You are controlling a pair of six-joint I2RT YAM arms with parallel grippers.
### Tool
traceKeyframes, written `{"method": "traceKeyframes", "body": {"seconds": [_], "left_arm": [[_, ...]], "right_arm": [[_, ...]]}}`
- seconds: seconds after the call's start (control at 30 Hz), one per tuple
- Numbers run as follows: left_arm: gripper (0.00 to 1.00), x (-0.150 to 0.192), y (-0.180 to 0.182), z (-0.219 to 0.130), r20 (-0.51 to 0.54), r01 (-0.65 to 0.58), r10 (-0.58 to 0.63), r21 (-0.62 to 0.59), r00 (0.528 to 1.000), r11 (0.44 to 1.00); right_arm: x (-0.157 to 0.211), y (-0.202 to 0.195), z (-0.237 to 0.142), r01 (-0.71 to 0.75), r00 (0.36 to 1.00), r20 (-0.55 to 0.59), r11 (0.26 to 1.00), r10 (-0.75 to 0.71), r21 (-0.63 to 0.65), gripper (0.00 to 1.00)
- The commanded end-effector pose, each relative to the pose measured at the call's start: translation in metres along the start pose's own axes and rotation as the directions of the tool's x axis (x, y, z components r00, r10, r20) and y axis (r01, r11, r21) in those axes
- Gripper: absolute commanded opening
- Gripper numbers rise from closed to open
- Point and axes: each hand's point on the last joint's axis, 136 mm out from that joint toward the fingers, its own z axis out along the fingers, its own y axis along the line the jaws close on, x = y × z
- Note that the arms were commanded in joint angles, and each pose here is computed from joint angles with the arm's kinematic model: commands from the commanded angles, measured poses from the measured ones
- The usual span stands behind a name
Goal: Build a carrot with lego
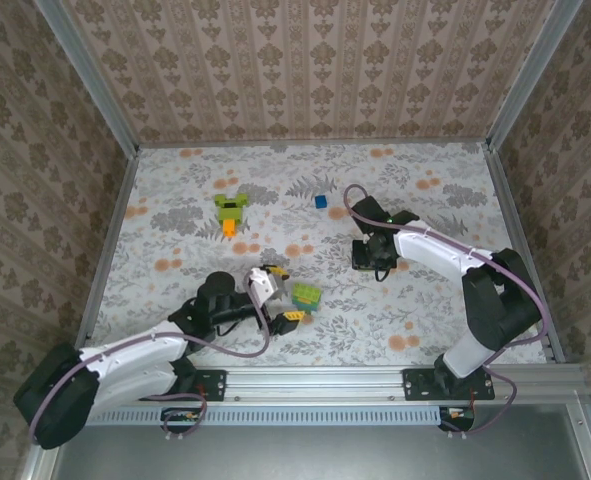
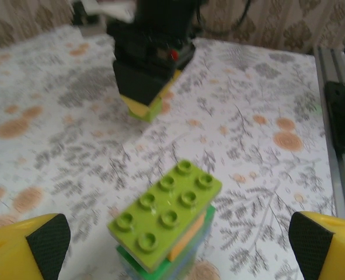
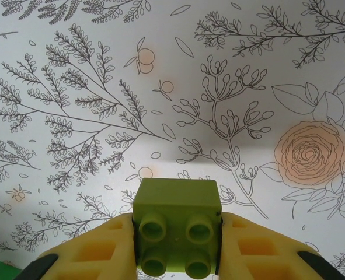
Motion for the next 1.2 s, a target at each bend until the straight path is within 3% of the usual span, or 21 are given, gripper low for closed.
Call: {"method": "traceKeyframes", "body": {"seconds": [0.0, 0.37, 1.0, 1.17], "left_arm": [[1.0, -0.015, 0.007, -0.004, 0.052, -0.055, 0.057, -0.05, 0.997, 0.997], [1.0, 0.008, 0.014, 0.025, -0.069, -0.064, 0.062, -0.018, 0.996, 0.998], [1.0, 0.026, 0.023, 0.047, -0.136, -0.102, 0.102, 0.009, 0.985, 0.995], [0.94, 0.029, 0.02, 0.049, -0.143, -0.099, 0.103, 0.033, 0.984, 0.995]], "right_arm": [[0.0, 0.0, -0.006, 0.013, 1.0, 0.012, 1.0, -0.013, -0.017, 0.29], [0.002, 0.003, -0.002, 0.015, 1.0, 0.0, 0.999, -0.015, -0.032, 0.29], [0.001, 0.007, 0.004, 0.019, 1.0, -0.022, 0.999, -0.02, -0.034, 0.29], [0.001, 0.007, 0.005, 0.016, 0.999, -0.028, 0.999, -0.017, -0.029, 0.29]]}}
